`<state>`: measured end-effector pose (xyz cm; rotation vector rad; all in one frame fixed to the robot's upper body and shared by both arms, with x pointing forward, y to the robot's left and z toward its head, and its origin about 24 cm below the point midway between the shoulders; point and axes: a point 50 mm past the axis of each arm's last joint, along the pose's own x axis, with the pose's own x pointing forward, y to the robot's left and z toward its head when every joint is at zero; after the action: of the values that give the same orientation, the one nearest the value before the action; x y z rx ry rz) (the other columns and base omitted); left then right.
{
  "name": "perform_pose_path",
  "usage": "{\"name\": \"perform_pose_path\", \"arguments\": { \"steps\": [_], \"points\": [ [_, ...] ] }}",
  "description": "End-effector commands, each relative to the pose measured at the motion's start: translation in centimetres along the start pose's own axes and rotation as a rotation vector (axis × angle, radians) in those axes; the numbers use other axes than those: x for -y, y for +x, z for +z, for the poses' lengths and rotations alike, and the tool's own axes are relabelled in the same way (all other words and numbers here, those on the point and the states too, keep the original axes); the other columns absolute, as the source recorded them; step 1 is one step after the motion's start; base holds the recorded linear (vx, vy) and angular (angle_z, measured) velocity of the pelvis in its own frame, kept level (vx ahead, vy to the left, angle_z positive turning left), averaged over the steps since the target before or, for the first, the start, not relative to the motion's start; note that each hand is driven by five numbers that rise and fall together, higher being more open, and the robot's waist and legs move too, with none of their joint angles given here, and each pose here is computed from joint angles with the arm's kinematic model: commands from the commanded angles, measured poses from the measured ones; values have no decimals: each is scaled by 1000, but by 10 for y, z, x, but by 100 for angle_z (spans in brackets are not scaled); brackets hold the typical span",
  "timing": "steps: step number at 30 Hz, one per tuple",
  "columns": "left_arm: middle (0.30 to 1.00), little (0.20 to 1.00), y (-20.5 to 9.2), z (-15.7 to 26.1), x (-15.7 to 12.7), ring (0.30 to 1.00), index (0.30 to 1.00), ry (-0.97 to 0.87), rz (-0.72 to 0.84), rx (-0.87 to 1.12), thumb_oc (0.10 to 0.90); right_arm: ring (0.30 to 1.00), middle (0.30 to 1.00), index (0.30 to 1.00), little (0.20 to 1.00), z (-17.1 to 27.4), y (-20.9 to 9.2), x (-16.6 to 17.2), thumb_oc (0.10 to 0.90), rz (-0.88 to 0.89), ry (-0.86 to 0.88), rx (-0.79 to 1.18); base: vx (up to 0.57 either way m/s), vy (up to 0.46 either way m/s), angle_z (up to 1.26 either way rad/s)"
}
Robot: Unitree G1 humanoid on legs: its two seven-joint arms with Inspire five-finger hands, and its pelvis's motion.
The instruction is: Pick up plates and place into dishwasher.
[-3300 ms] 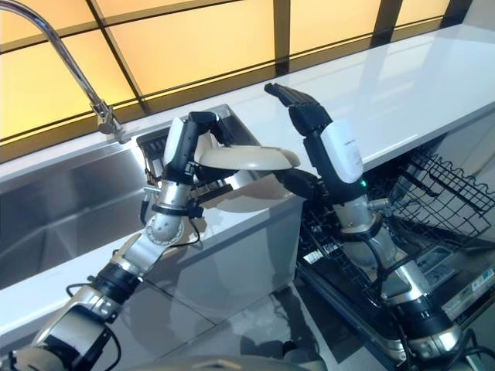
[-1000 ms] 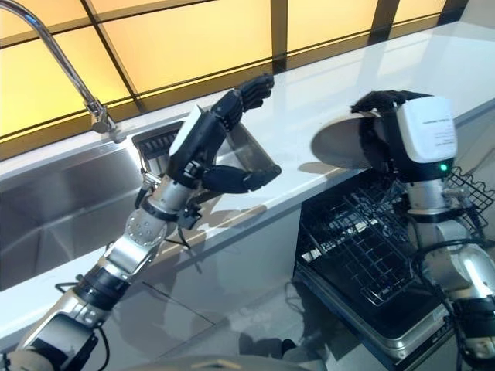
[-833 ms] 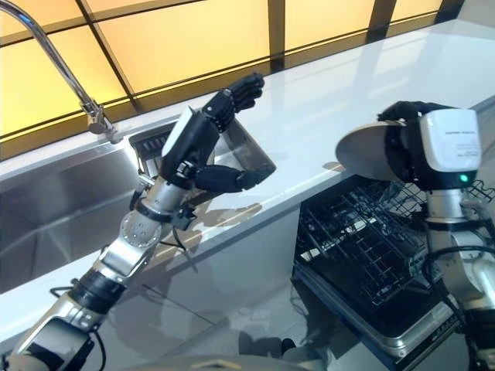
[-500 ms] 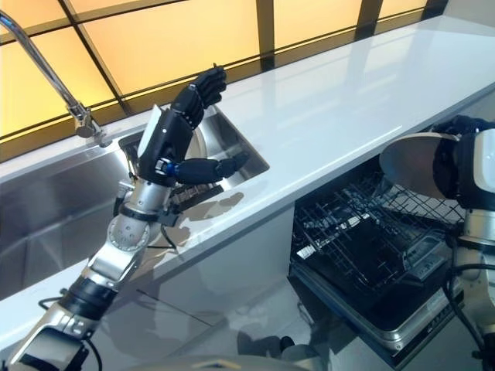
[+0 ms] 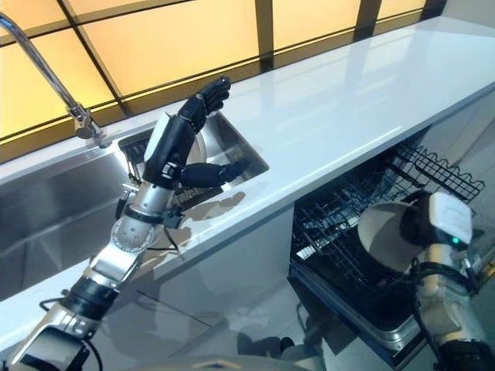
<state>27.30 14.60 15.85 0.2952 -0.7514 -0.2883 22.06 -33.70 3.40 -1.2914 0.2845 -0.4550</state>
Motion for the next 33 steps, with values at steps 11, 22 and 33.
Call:
{"name": "perform_pose_path", "arguments": {
  "steps": [11,22,33],
  "points": [
    [900,900,32,22,1,900,900,-25,-4,157,800,300,300,300,200,29,58,14,100,-84,31,-104,-1,3,9],
    [900,900,34,21,4,900,900,-38,10,149,800,300,300,300,200,59,62,-3,100,-4,54,-75,-1,6,7],
    [900,900,34,19,4,900,900,-34,20,143,800,300,300,300,200,100,58,-5,100,16,160,62,0,0,0]
  ]
}}
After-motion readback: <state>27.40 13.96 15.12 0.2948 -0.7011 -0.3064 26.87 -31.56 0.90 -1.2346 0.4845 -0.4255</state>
